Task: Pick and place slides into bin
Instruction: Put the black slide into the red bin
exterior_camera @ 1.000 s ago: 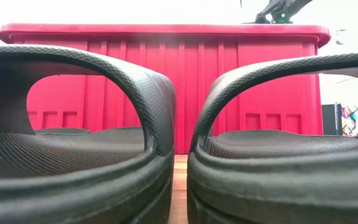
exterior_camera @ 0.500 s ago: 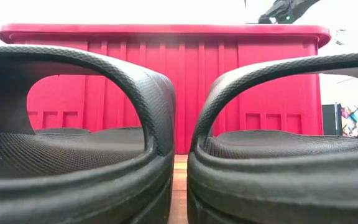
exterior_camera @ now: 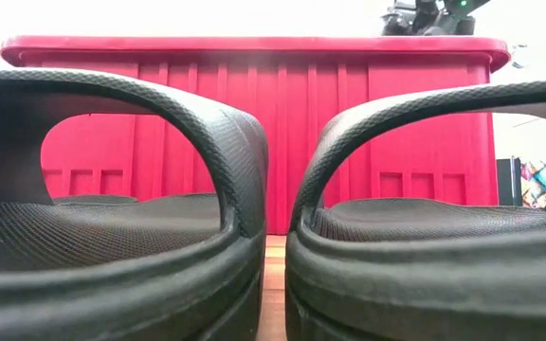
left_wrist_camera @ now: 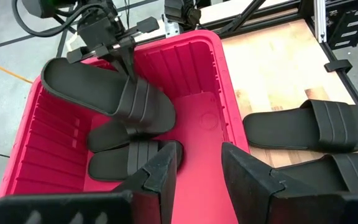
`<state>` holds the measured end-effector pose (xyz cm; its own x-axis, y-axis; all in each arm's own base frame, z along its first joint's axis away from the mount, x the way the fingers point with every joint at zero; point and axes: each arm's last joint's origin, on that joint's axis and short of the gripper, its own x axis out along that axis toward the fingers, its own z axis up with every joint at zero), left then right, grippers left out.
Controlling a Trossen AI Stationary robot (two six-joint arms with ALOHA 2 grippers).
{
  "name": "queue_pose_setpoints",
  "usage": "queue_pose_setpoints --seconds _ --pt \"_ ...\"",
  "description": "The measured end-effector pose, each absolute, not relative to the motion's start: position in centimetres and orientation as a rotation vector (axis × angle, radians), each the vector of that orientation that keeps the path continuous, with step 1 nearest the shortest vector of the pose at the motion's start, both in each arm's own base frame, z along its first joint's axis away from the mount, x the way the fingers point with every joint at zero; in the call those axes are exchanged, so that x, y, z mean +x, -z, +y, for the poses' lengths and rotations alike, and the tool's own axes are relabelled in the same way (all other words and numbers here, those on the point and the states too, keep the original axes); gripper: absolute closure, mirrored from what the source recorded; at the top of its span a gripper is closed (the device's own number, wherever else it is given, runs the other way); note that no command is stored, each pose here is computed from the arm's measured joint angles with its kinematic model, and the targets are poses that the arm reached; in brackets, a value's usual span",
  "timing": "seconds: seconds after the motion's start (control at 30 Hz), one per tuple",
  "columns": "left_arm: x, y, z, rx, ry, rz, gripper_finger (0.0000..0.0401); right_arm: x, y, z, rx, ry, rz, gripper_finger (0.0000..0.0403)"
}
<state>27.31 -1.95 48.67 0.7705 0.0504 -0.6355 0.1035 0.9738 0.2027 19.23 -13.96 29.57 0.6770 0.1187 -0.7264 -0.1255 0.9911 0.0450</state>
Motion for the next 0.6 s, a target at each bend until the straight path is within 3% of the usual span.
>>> queue_pose_setpoints --seconds 0.6 --pt "27.3 -48.7 -2.0 0.211 0.021 0.692 0.0277 20.4 -26.8 -15.0 0.038 -0.164 0.872 0.0402"
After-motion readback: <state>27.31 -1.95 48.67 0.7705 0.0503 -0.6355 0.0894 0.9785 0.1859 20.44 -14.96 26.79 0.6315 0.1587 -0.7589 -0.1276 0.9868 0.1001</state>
